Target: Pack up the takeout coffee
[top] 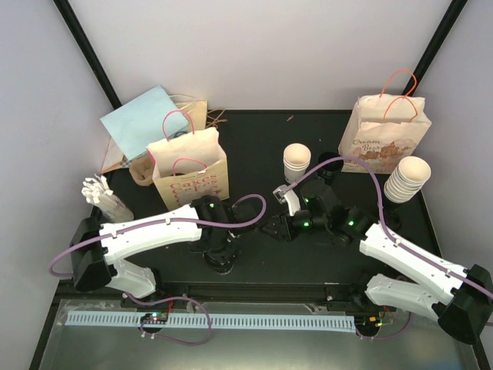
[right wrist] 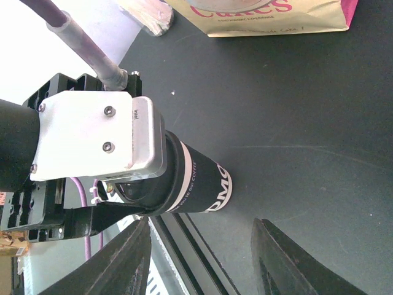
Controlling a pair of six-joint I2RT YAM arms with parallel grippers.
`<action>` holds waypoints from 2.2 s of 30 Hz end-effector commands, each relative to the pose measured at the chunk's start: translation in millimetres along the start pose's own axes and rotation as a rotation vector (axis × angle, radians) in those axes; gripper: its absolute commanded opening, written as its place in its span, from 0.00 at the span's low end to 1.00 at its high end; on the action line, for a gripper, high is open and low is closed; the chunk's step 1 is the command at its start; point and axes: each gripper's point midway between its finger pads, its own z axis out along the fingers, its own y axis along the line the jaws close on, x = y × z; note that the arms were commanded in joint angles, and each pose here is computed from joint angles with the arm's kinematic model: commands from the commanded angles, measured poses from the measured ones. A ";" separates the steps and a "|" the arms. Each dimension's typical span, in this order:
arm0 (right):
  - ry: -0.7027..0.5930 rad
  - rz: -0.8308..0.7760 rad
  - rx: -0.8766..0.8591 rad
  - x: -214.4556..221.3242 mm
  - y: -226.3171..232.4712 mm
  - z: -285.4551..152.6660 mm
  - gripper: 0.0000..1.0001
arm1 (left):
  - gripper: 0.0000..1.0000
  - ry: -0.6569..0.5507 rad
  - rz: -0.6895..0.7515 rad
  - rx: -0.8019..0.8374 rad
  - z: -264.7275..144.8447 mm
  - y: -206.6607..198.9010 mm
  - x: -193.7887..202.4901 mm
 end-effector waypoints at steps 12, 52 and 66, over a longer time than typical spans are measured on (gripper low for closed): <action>-0.006 -0.020 -0.020 -0.1 3.7 -2.6 0.47 | 0.82 -0.008 -0.001 -0.057 -6.8 4.9 -6.2; 0.052 -0.076 -0.024 11.1 26.3 34.5 0.49 | 0.74 -0.561 -0.388 0.346 -79.5 49.2 8.9; 0.080 -0.478 0.182 13.9 76.0 80.2 0.68 | 0.57 -0.569 -0.466 0.517 -40.5 52.7 5.3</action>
